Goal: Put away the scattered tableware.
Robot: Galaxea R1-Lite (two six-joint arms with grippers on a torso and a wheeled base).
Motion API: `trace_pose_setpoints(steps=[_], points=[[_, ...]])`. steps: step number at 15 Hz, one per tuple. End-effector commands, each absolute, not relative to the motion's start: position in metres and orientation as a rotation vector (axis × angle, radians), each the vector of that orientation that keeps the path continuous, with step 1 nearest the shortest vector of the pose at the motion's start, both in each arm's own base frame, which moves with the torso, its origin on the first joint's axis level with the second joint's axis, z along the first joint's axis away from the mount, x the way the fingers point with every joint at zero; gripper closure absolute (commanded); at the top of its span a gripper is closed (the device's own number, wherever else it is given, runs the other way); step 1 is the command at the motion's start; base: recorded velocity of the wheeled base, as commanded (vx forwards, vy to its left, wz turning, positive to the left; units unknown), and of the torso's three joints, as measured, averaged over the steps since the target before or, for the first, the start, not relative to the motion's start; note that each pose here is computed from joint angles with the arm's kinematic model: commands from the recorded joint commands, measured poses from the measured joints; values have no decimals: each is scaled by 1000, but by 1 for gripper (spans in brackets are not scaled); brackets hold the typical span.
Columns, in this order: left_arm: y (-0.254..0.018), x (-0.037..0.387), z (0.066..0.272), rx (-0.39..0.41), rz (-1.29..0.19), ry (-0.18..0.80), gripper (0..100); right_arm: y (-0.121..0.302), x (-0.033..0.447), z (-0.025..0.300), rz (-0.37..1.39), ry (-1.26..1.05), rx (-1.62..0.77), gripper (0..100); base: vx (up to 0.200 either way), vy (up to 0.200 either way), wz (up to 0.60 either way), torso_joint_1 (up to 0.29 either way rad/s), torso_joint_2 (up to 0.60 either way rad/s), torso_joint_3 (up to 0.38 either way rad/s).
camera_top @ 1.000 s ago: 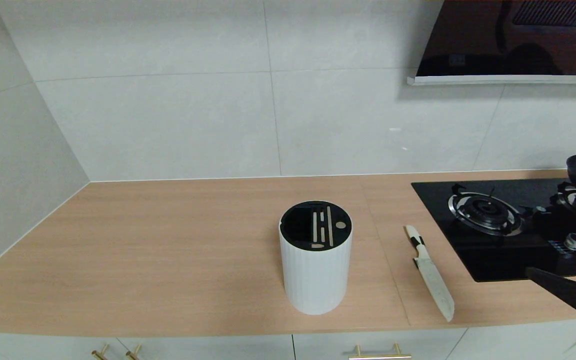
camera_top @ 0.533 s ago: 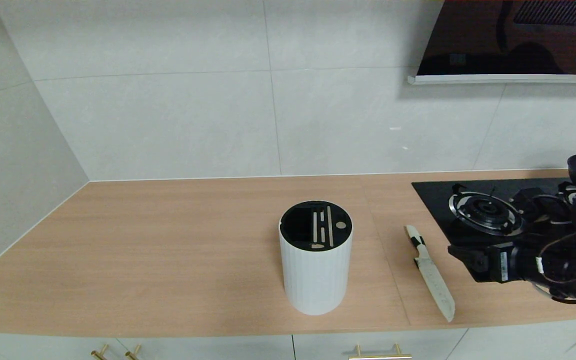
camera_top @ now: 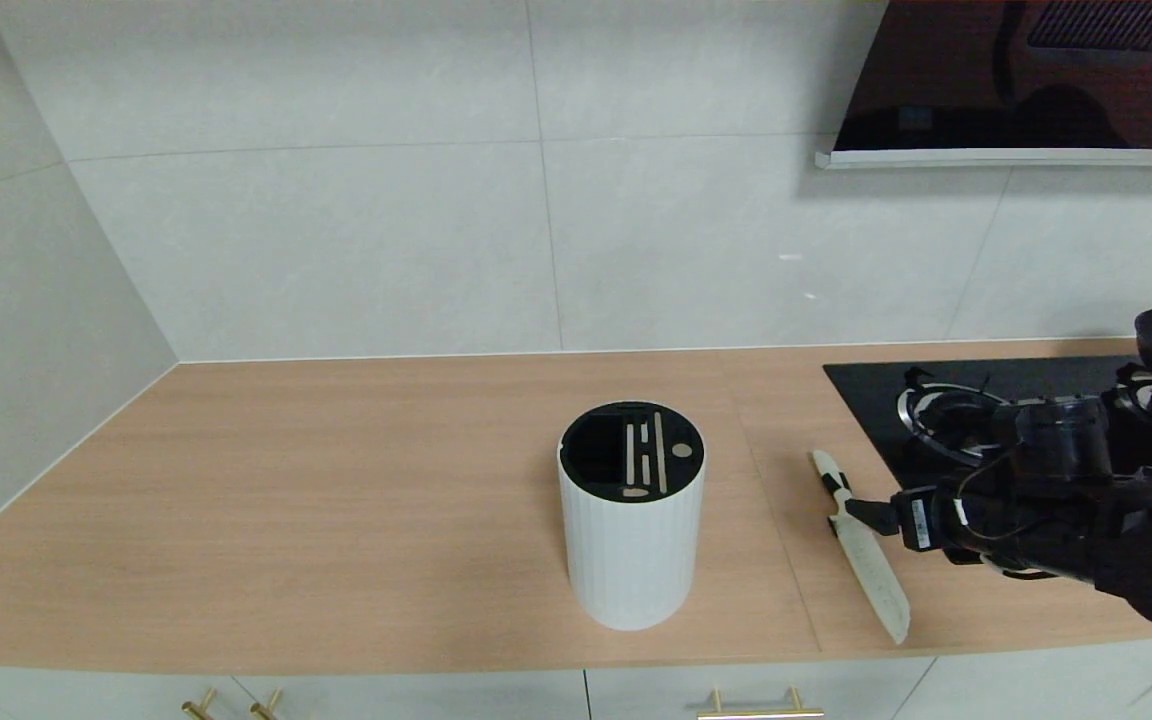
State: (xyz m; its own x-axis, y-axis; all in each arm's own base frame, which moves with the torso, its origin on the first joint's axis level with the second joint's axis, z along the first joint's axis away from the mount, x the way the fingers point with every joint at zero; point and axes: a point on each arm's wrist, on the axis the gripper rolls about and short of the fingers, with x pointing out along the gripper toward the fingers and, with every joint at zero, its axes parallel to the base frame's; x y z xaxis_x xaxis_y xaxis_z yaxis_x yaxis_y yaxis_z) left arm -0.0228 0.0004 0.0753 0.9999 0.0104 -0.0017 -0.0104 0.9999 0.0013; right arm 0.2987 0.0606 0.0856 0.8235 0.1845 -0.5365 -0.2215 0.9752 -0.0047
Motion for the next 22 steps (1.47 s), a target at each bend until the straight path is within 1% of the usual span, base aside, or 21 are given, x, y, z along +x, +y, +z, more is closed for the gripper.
trace_pose_setpoints(steps=[1, 3, 4, 5, 8, 12, 22], points=[[0, -23, 75, 2, 11, 2, 0, 65, 315, 51, 207, 612, -77, 0, 0, 0, 0, 0, 0, 0], [0, -23, 75, 2, 11, 3, 0, 66, 323, 33, 198, 610, -79, 0, 0, 0, 0, 0, 0, 0], [0, -23, 75, 2, 9, 2, 0, 67, 330, 15, 191, 594, -78, 0, 0, 0, 0, 0, 0, 0], [0, -23, 75, 0, 11, 2, 0, 67, 336, 6, 163, 565, -82, 0, 0, 0, 0, 0, 0, 0], [0, -23, 75, 2, 9, 2, 0, 68, 347, -8, 118, 513, -89, 0, 0, 0, 0, 0, 0, 0], [0, -23, 75, 2, 9, 3, 0, 66, 354, -15, 108, 516, -88, 0, 0, 0, 0, 0, 0, 0], [0, -23, 75, 2, 11, 2, 0, 67, 356, -21, 92, 524, -96, 0, 0, 0, 0, 0, 0, 0]])
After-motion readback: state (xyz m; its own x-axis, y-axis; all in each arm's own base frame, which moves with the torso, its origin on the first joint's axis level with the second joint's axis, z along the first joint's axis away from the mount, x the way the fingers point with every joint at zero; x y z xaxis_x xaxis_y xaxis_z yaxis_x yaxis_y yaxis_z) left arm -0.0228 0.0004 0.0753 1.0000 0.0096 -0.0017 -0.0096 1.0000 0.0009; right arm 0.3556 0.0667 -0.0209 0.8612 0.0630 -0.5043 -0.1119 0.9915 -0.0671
